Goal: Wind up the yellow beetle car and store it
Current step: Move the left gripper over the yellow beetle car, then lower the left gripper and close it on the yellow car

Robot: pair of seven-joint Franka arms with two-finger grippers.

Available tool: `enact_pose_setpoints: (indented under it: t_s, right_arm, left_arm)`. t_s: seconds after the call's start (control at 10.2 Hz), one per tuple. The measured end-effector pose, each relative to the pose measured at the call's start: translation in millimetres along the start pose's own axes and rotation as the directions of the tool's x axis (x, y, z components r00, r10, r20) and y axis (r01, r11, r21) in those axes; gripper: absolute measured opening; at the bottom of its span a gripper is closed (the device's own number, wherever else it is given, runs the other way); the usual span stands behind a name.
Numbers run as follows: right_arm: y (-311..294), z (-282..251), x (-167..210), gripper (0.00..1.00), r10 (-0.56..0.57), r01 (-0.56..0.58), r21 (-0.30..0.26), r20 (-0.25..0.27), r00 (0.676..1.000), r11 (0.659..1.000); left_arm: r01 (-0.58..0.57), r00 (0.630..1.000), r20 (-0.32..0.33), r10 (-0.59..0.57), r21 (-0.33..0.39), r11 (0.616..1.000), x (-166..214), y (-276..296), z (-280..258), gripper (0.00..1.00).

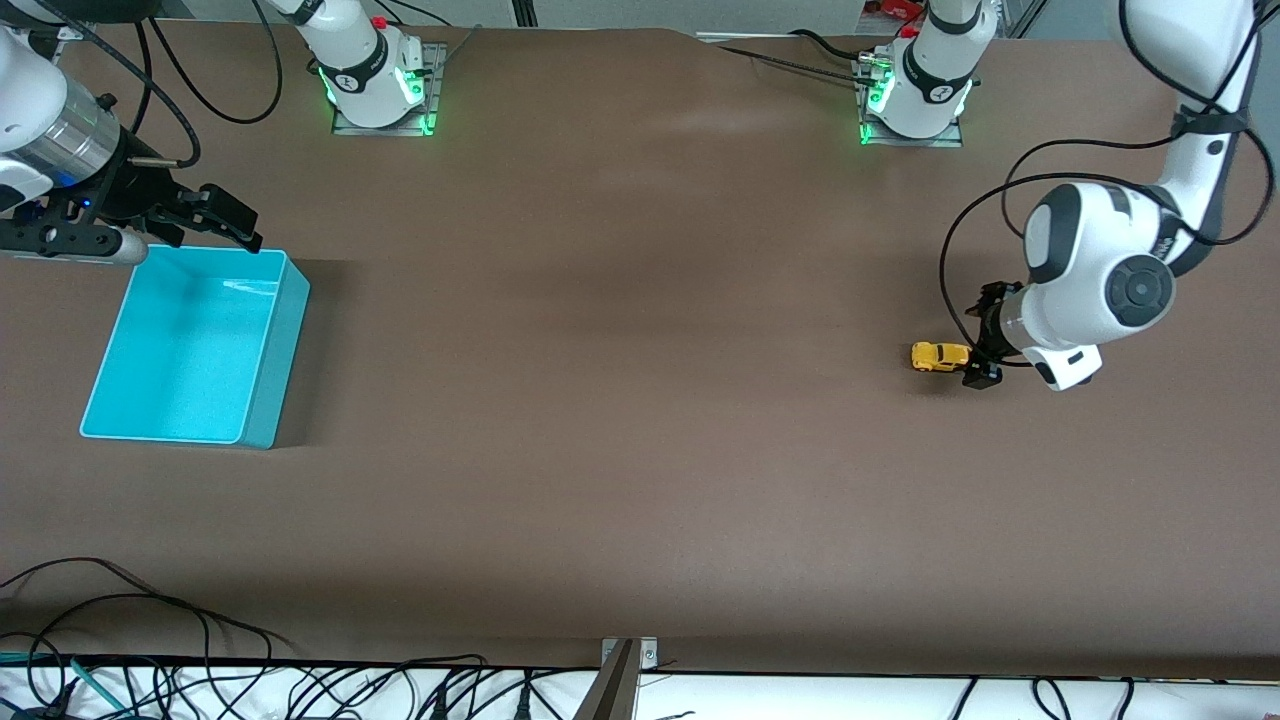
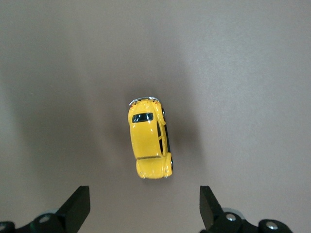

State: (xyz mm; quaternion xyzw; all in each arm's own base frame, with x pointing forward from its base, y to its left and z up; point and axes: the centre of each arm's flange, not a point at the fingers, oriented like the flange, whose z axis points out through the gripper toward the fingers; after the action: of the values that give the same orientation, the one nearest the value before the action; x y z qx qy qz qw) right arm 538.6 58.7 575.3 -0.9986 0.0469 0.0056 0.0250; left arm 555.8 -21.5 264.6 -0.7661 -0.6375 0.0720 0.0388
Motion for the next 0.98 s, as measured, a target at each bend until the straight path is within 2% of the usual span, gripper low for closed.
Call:
enact_pose_setpoints:
  t_s: [0.39, 0.98]
  right_arm:
    - [-3, 2, 0, 1.00, -0.005, 0.005, -0.001, 0.002, 1.000, 1.000]
    - [-5, 2, 0, 1.00, -0.010, 0.010, -0.001, 0.002, 1.000, 1.000]
  left_arm:
    - [0.092, 0.996, 0.000, -0.092, -0.003, 0.996, 8, -7, 28, 0.99]
    - [0.144, 0.990, -0.007, -0.144, 0.027, 0.989, 20, -7, 63, 0.97]
